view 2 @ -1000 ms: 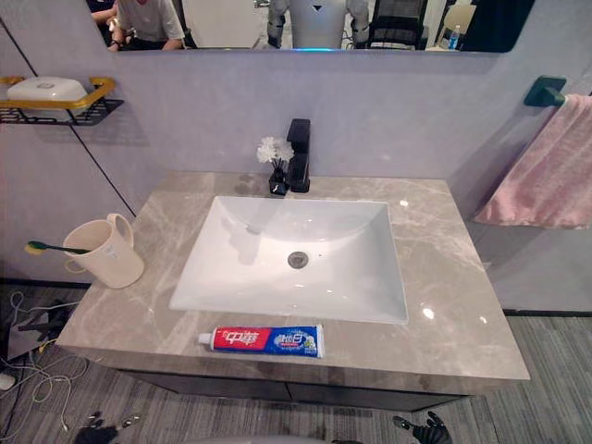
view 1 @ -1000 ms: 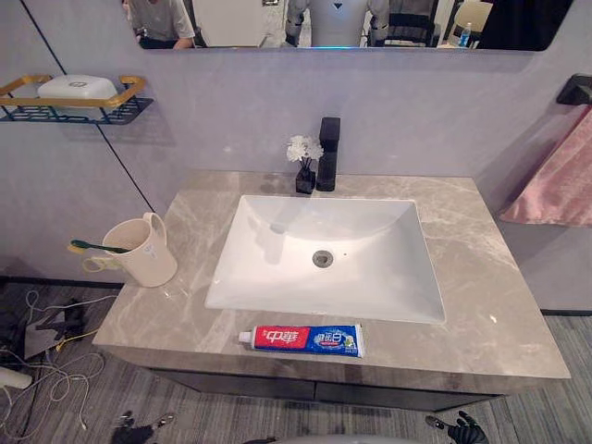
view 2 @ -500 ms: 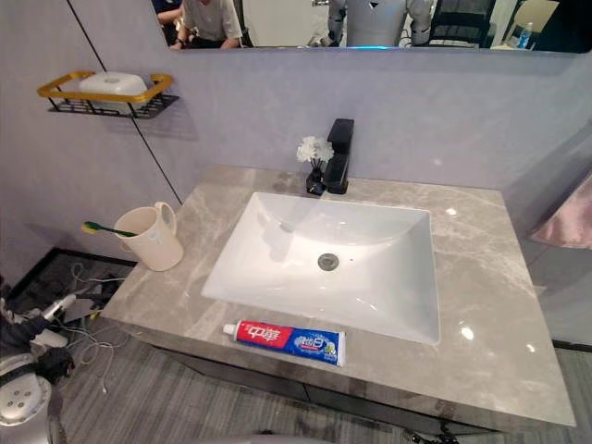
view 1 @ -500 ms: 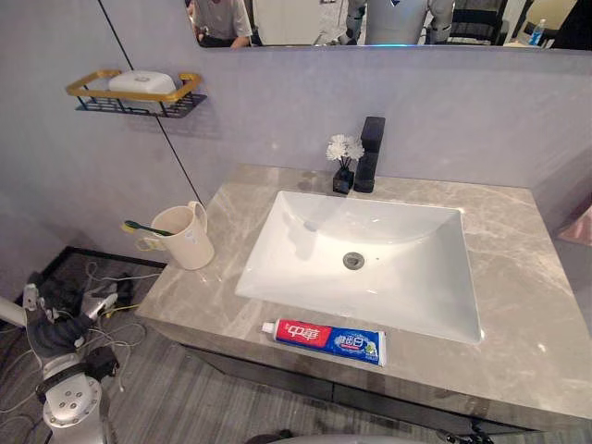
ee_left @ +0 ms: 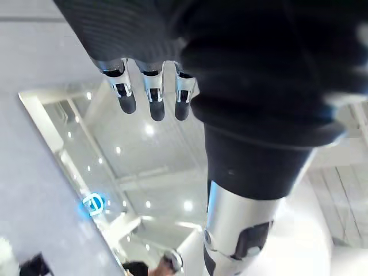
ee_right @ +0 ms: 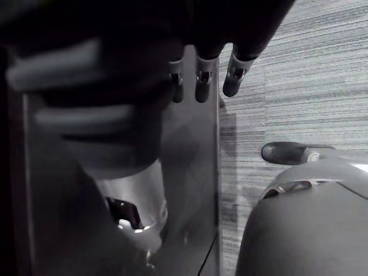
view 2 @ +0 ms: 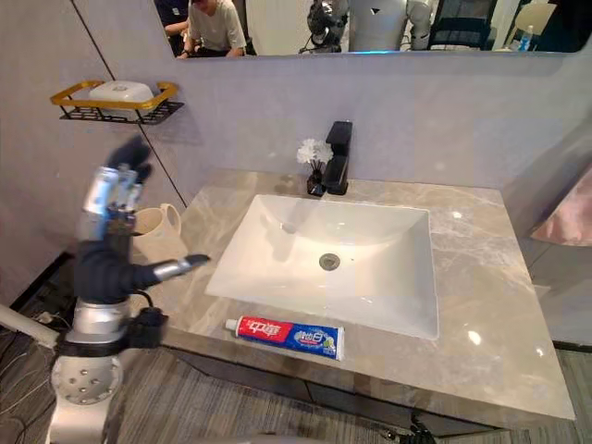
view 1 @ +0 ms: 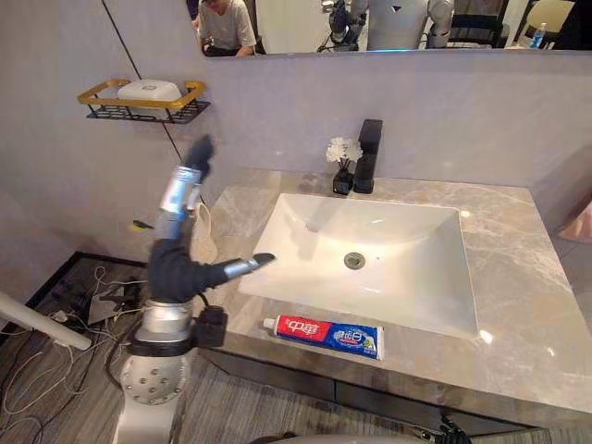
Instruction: Organize washtable
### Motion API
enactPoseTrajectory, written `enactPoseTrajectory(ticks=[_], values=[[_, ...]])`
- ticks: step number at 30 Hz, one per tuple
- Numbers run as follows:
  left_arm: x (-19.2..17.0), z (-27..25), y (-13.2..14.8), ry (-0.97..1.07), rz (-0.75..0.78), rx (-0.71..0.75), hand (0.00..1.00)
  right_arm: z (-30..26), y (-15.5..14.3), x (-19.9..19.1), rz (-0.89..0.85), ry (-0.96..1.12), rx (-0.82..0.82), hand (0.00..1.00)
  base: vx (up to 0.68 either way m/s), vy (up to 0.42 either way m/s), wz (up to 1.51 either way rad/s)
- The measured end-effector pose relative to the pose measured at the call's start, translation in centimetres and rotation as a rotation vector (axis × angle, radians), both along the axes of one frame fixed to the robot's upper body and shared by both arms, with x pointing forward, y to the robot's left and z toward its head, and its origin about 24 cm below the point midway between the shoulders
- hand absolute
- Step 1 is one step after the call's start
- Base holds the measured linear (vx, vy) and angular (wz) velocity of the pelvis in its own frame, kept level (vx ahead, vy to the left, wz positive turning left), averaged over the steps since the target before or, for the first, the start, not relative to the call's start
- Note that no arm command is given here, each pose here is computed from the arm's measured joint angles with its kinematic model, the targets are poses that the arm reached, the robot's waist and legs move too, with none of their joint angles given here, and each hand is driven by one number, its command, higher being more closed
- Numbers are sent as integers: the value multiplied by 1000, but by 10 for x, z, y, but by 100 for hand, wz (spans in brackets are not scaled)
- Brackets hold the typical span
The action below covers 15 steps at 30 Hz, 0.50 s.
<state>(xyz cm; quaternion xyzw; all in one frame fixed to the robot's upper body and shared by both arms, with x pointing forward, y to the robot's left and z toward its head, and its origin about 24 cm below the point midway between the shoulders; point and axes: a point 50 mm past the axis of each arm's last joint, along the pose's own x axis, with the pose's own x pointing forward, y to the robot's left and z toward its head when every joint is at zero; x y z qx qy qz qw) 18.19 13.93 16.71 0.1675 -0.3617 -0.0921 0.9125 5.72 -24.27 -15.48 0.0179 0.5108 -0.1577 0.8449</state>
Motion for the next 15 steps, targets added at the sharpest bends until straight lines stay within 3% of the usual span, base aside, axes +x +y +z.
enactPoseTrajectory(ticks=[7, 15], values=[[7, -39, -18, 189, -115, 221, 0, 0, 3, 4, 21, -5, 6, 0, 0, 7, -4], [2, -79, -17, 355, -142, 393, 0, 0, 3, 7, 46, -7, 1, 0, -3, 1, 1]])
